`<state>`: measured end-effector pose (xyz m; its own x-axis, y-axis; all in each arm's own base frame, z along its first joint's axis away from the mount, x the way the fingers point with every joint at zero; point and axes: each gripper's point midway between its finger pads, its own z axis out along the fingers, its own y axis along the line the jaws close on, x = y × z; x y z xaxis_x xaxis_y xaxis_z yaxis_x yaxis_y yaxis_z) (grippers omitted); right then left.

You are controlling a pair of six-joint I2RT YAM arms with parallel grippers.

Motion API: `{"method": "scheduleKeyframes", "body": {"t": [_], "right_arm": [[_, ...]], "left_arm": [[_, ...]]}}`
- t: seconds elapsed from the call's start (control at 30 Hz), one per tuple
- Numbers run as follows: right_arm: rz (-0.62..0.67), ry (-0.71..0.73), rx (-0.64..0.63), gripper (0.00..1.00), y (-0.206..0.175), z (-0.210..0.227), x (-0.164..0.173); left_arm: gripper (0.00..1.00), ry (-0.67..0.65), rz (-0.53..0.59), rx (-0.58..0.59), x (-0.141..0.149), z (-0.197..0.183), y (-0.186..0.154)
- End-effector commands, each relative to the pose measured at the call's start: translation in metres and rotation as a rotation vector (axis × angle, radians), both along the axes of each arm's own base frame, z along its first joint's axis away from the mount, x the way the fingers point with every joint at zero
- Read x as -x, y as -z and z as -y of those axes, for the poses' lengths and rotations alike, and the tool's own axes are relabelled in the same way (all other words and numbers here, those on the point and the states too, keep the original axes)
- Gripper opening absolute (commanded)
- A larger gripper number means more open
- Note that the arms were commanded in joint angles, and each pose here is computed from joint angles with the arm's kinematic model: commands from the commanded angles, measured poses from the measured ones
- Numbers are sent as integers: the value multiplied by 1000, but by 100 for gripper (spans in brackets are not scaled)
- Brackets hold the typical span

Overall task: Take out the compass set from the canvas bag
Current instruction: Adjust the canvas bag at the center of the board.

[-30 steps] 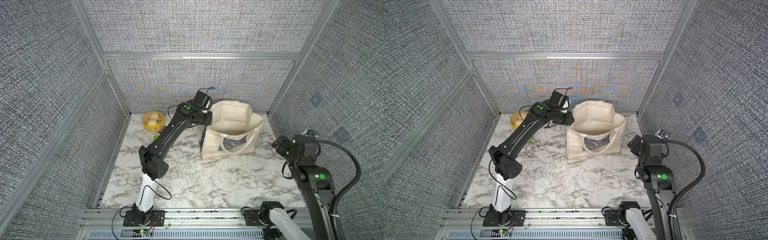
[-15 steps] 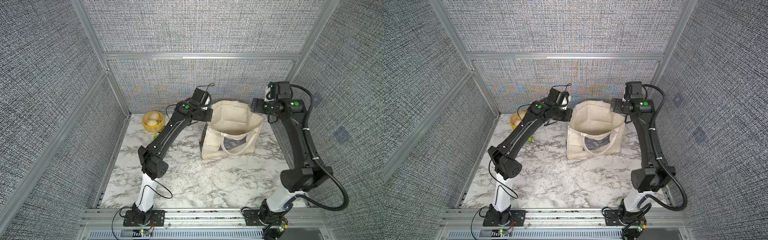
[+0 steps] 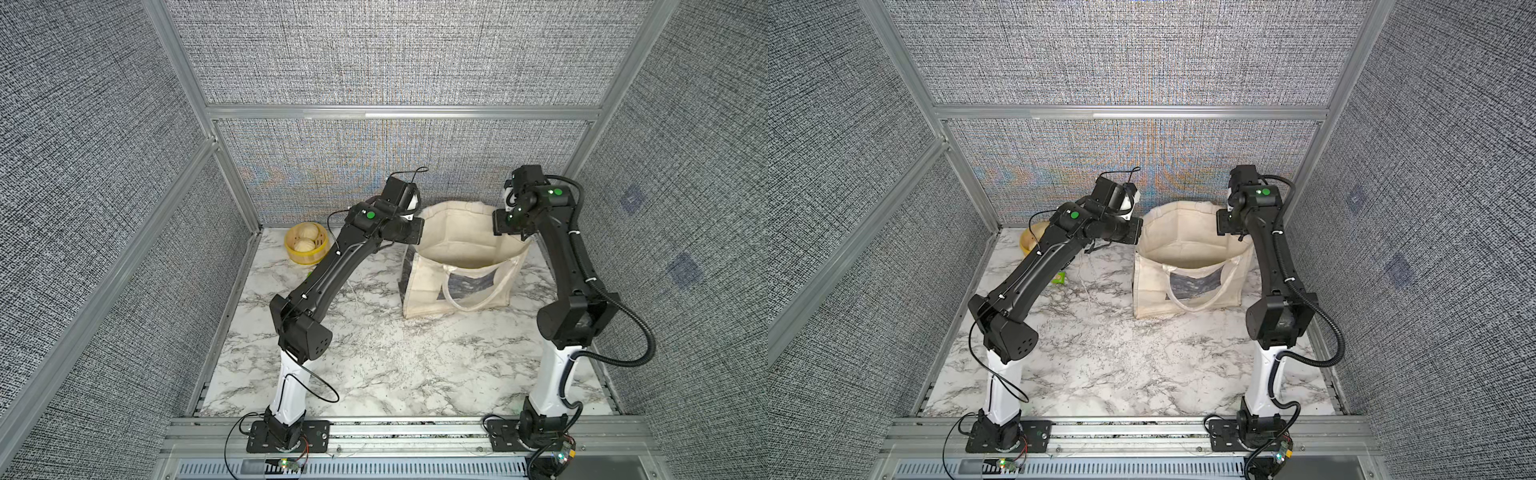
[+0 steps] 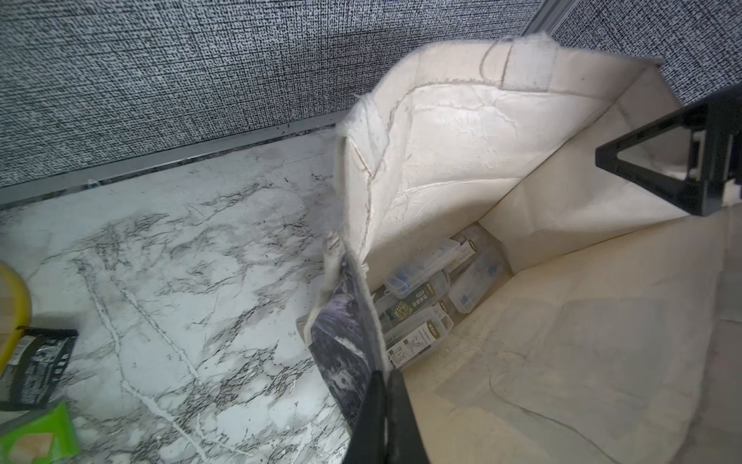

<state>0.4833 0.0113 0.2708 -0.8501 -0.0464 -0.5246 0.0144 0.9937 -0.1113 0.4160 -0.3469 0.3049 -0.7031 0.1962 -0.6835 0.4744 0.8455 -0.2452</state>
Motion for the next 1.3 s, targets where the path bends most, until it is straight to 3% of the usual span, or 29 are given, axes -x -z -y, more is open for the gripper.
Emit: {"method": "scheduleKeyframes", "body": {"t": [0.0, 0.1, 0.27, 0.4, 0.53, 0.8, 0.9, 1.07, 1.27], "right_arm": [[-35, -22, -3, 45, 4, -7, 5], [2, -57, -67, 30, -8, -31, 6], [112, -165, -194, 1, -36, -94, 7], [181, -266, -335, 0, -58, -149, 10], [242, -319, -367, 0, -69, -183, 14], [211, -377, -416, 0, -37, -208, 30], [201, -420, -413, 0, -31, -218, 42], [204, -456, -414, 0, -26, -228, 59], [202, -469, -413, 0, -22, -230, 77]], "left_arm": [[0, -36, 66, -28, -4, -15, -13], [0, -77, 90, -40, -10, -26, -12], [0, -172, 133, -24, -18, -69, -38], [0, -219, 172, -24, -23, -102, -58], [0, -252, 202, -92, -15, -130, -63], [0, -258, 48, -151, 34, -154, -2], [16, -268, 23, -210, 48, -169, 9], [58, -282, 39, -314, 51, -186, 2], [81, -255, 19, -296, 40, -174, 4]]}}
